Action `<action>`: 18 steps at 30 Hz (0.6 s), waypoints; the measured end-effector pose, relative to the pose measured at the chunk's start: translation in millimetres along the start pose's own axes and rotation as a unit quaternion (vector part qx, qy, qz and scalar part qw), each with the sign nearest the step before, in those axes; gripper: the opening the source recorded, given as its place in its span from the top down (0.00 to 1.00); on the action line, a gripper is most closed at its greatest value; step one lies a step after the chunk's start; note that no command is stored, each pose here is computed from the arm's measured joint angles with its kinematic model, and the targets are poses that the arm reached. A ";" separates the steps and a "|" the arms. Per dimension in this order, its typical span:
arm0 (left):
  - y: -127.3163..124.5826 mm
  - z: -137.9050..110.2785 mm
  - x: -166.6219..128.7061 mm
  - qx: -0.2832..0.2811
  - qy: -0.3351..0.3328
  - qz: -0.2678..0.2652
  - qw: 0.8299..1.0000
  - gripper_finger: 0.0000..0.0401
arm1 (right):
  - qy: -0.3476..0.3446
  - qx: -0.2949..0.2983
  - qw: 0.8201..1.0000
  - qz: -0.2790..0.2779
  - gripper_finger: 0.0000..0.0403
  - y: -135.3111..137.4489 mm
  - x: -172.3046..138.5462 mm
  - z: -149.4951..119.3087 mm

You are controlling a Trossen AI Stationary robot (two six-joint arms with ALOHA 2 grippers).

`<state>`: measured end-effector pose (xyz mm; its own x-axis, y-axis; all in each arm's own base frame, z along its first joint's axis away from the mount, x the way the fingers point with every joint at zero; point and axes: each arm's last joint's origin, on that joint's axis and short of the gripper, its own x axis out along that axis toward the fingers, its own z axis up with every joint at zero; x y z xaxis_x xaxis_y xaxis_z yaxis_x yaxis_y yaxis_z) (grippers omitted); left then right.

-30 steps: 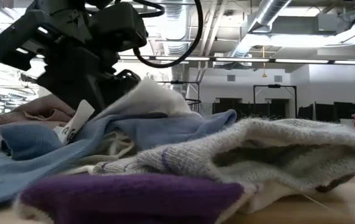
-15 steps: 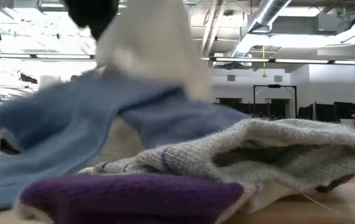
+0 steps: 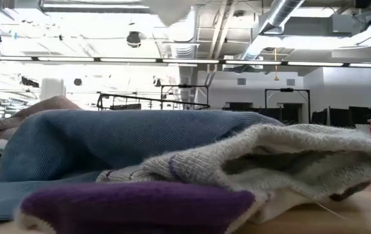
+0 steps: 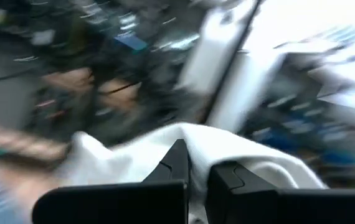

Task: Pick & Place Cloths
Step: Put the white shorts into the transparent bin

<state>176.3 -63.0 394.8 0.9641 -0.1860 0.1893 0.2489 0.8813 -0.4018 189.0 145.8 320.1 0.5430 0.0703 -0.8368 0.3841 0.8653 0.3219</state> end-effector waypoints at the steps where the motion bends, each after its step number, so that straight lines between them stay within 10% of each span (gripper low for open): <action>1: -4.5 5.9 -8.0 -0.014 -0.007 -0.028 0.999 1.00 | 0.000 0.000 1.000 0.000 0.19 0.0 0.0 0.0; 10: -38.1 16.6 -51.1 -0.224 0.083 -0.241 0.941 1.00 | -0.001 0.002 1.000 0.000 0.19 -0.1 0.1 0.4; 18: -47.2 -22.8 -63.7 -0.279 0.266 -0.156 0.910 1.00 | -0.012 0.018 1.000 -0.005 0.19 -0.4 0.1 1.1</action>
<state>105.2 -102.6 381.3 0.7100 -0.7036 -0.0285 0.3834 0.4202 -0.8224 189.8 145.0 320.4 0.5567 0.0495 -0.8292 0.4158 0.8476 0.3297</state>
